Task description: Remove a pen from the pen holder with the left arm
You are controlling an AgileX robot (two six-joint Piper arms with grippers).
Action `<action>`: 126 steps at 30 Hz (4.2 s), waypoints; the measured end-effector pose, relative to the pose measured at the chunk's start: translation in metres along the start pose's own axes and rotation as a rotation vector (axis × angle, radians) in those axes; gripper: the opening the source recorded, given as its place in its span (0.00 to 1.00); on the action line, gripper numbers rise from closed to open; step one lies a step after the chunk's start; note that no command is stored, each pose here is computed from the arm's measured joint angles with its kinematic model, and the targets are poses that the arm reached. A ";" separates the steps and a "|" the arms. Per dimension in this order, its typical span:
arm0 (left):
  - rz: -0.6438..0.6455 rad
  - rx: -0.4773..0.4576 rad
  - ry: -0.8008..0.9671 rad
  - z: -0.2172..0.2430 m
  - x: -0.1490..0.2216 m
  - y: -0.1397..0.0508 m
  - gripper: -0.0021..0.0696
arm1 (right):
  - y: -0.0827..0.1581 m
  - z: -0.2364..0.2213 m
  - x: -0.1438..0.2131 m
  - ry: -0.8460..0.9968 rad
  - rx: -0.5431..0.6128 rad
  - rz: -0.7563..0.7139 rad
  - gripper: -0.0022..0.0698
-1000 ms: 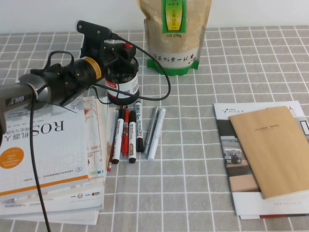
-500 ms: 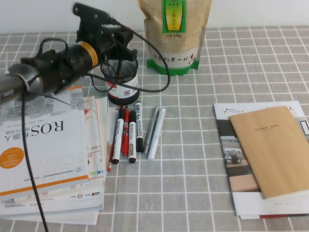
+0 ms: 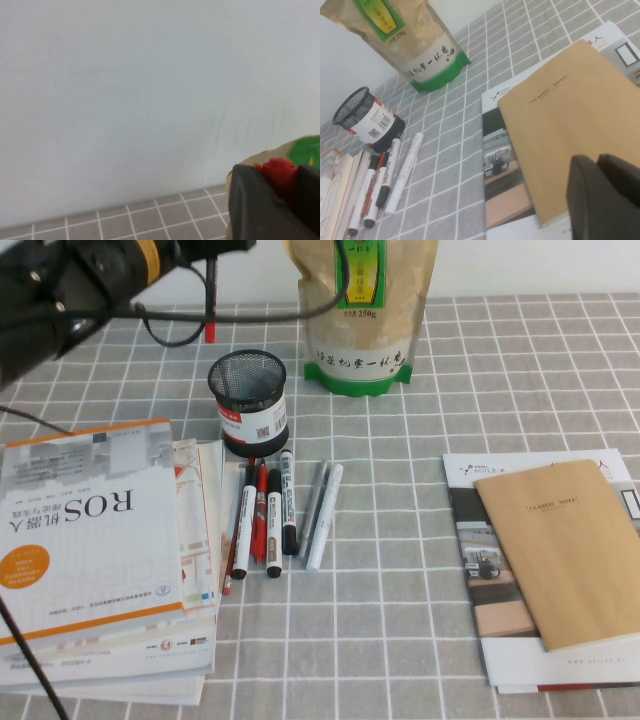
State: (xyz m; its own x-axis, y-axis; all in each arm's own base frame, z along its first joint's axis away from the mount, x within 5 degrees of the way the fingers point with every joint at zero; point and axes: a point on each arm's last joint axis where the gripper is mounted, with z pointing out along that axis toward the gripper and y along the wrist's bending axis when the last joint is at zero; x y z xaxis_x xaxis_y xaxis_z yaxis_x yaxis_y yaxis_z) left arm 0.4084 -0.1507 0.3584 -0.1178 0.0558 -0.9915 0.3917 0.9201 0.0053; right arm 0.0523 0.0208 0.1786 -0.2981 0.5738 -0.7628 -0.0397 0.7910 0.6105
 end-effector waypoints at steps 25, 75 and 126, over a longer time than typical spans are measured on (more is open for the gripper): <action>-0.127 0.036 0.594 -0.055 0.095 -0.053 0.20 | 0.000 0.000 0.000 0.000 0.000 0.000 0.01; 0.083 0.137 0.108 -0.192 0.095 -0.047 0.04 | 0.000 0.000 0.000 0.000 0.000 0.000 0.01; 0.019 -0.398 -0.044 -0.353 0.211 0.002 0.03 | 0.000 0.000 0.000 0.000 -0.001 0.002 0.01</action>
State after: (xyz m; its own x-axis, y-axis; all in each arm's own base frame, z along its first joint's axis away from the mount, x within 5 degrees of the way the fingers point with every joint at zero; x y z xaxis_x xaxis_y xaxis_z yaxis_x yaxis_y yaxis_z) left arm 0.0625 -0.0001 0.1948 -0.0715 0.0652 -0.9953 0.0078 0.9979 0.0648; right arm 0.0523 0.0208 0.1786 -0.2981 0.5750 -0.7619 -0.0398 0.7900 0.6118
